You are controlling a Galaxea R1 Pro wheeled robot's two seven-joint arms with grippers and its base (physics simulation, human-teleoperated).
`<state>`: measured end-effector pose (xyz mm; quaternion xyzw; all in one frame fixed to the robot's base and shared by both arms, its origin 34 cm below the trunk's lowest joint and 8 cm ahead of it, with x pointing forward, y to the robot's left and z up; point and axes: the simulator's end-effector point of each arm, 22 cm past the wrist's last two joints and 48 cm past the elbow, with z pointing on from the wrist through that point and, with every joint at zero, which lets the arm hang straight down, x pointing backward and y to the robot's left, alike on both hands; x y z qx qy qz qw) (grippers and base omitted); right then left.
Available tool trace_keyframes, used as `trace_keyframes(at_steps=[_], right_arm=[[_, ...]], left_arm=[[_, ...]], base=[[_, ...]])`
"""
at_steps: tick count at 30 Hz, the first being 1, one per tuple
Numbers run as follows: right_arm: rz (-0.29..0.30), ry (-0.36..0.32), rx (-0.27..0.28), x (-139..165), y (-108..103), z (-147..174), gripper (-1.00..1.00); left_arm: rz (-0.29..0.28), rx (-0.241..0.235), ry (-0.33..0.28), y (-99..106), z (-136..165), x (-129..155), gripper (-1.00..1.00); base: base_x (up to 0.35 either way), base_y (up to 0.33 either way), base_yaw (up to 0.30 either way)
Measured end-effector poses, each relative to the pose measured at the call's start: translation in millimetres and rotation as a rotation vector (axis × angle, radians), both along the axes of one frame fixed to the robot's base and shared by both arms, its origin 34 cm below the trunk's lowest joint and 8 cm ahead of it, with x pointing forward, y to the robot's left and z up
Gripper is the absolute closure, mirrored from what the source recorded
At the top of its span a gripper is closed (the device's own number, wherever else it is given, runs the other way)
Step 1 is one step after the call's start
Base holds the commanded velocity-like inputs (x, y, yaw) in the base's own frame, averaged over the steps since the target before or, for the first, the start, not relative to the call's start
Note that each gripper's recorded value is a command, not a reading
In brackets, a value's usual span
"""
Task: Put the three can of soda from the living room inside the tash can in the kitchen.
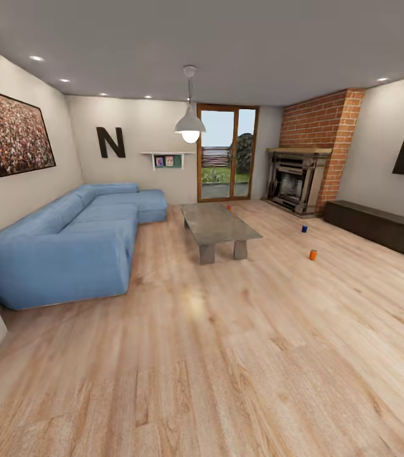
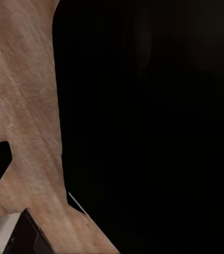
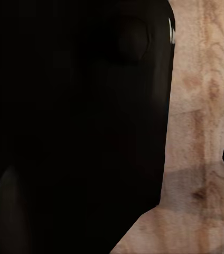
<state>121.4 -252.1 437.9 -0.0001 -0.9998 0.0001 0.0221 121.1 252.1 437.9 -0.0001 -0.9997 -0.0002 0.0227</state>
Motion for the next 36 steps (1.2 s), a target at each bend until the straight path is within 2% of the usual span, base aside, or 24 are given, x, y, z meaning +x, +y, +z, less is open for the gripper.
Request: trace_keyframes(at_steps=[4, 9, 23, 30, 36], right_arm=[[0.008, -0.009, -0.01, 3, -7, 0, -1.0], [0.008, -0.009, -0.01, 3, -7, 0, -1.0], [0.008, -0.009, -0.01, 3, -7, 0, -1.0], [0.008, 0.003, -0.002, -1, -3, 0, -1.0], [0.013, 0.004, 0.0, -1, -2, 0, -1.0]], left_arm=[[0.001, 0.027, 0.031, 19, 1, -20, -1.0], [-0.001, 0.047, 0.031, 35, 2, -20, -1.0], [-0.001, 0.047, 0.031, 35, 2, -20, -1.0], [-0.001, 0.0, -0.033, 3, -1, 23, -1.0], [-0.001, -0.003, -0.055, 0, -1, 37, -1.0]], base=[[0.0, 0.0, 0.0], [0.0, 0.0, 0.0], [0.004, 0.003, -0.004], [0.21, 0.155, -0.217], [0.275, 0.201, -0.157]])
